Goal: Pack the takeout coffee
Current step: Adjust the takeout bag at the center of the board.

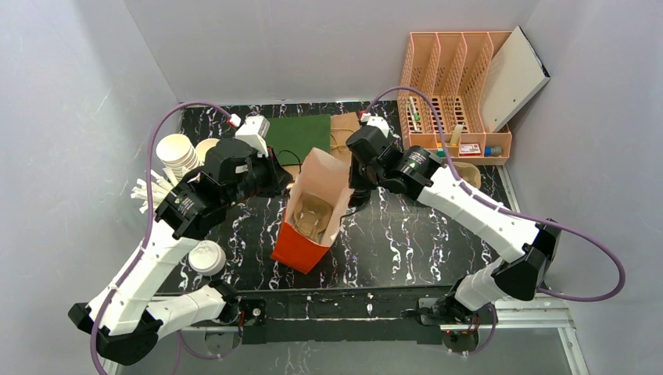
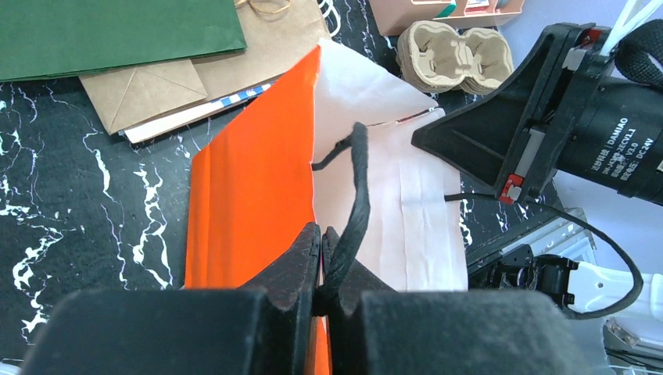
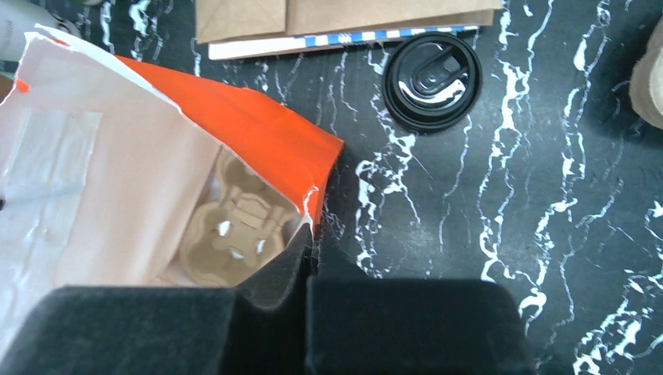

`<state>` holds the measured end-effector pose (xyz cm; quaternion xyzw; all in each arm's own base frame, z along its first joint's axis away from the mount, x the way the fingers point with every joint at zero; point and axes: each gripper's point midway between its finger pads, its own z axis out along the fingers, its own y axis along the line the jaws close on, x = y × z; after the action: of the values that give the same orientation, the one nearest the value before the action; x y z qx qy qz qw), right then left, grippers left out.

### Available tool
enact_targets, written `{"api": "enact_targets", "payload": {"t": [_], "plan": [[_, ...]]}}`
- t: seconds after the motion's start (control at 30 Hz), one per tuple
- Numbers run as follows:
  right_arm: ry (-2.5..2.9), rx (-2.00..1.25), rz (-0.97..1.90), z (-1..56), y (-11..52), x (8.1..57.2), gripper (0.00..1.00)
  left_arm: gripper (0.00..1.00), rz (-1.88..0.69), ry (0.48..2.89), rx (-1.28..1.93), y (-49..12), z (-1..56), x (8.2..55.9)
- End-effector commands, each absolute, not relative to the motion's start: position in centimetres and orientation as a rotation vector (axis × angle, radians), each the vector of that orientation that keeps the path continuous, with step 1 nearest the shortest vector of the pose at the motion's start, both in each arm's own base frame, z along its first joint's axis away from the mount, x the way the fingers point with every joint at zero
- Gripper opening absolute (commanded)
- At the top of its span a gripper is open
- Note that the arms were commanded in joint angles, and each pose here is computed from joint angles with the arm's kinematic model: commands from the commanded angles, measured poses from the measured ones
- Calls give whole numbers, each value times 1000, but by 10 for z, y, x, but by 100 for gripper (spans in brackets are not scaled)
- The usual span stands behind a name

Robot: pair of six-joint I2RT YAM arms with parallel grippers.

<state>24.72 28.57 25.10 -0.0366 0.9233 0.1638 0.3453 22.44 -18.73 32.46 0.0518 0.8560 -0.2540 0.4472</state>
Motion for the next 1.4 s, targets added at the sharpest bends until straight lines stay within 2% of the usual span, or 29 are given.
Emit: {"api": "enact_targets", "payload": {"t": [0.0,0.2,0.43,0.8,1.07,1.37], "plan": [[2236,-80,566,300,300,262,1,1,-656,2070,127,-184,337,220],[2099,-153,613,338,311,275,1,0,-845,1984,230,-202,352,199],[1916,-281,701,364,321,275,1,0,-953,2005,382,-214,330,174],[1831,-360,758,351,314,258,1,0,-1045,2025,530,-214,290,140],[1821,-375,743,348,309,256,1,0,-1020,1993,513,-207,292,140],[2022,-380,631,344,323,270,1,2,-942,1960,314,-194,339,162]]}}
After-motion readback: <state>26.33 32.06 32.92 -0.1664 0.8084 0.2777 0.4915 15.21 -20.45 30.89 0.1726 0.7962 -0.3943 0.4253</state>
